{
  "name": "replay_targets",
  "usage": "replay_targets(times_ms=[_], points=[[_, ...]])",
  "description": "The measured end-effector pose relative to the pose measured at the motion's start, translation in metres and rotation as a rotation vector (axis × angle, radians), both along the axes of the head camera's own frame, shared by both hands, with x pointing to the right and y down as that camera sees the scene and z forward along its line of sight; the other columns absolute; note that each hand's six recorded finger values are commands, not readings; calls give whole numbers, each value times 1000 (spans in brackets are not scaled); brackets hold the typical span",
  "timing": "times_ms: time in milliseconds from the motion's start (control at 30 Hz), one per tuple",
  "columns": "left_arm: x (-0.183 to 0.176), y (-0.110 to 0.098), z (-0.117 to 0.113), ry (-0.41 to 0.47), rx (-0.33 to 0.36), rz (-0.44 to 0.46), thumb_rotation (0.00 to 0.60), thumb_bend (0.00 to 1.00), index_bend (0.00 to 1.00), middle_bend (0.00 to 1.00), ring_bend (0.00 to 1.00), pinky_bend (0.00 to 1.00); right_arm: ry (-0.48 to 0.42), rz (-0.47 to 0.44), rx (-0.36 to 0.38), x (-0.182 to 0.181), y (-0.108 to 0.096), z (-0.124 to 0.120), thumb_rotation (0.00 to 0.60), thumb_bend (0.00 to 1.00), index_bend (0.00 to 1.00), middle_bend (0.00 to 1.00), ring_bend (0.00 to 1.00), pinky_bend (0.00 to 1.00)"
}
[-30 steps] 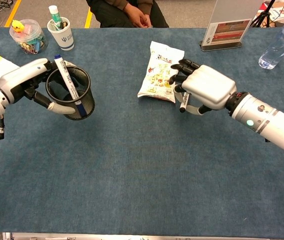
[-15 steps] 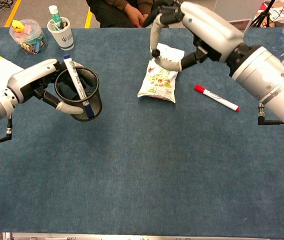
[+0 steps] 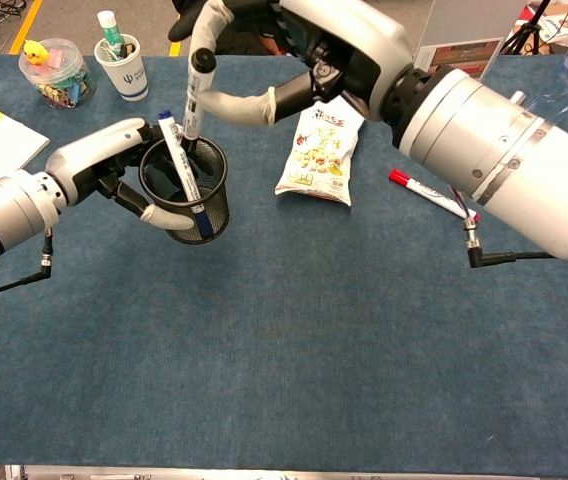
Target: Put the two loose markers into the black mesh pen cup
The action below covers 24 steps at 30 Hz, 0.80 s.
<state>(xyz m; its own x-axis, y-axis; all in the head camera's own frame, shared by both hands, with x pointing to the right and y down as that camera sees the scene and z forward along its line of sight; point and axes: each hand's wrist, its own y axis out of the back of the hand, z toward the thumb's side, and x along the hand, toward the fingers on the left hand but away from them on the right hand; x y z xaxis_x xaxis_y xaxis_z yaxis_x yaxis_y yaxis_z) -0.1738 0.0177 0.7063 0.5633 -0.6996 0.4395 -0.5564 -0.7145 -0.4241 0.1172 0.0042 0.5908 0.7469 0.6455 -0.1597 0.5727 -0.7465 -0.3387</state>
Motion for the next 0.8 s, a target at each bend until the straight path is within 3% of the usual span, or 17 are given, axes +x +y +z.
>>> replay_targets(times_ms=[333, 400, 533, 633, 800], points=[[4, -3, -6, -4, 18, 5, 600, 106, 296, 405, 400, 340, 26, -2, -11, -2, -1, 13, 600, 277, 650, 272, 58, 30], [4, -4, -7, -4, 19, 5, 600, 106, 296, 405, 400, 340, 43, -7, -2, -2, -1, 17, 600, 248, 596, 242, 54, 14], [4, -5, -7, -4, 19, 4, 600, 106, 295, 405, 400, 340, 83, -24, 22, -3, 0, 25, 600, 48, 294, 122, 0, 0], [4, -4, -8, -6, 20, 4, 600, 106, 296, 405, 400, 340, 94, -31, 32, -4, 1, 28, 600, 2, 162, 83, 0, 0], [1, -5, -7, -11, 19, -4, 600, 106, 296, 405, 400, 340, 103, -27, 77, 0, 0, 25, 600, 0, 104, 69, 0, 0]])
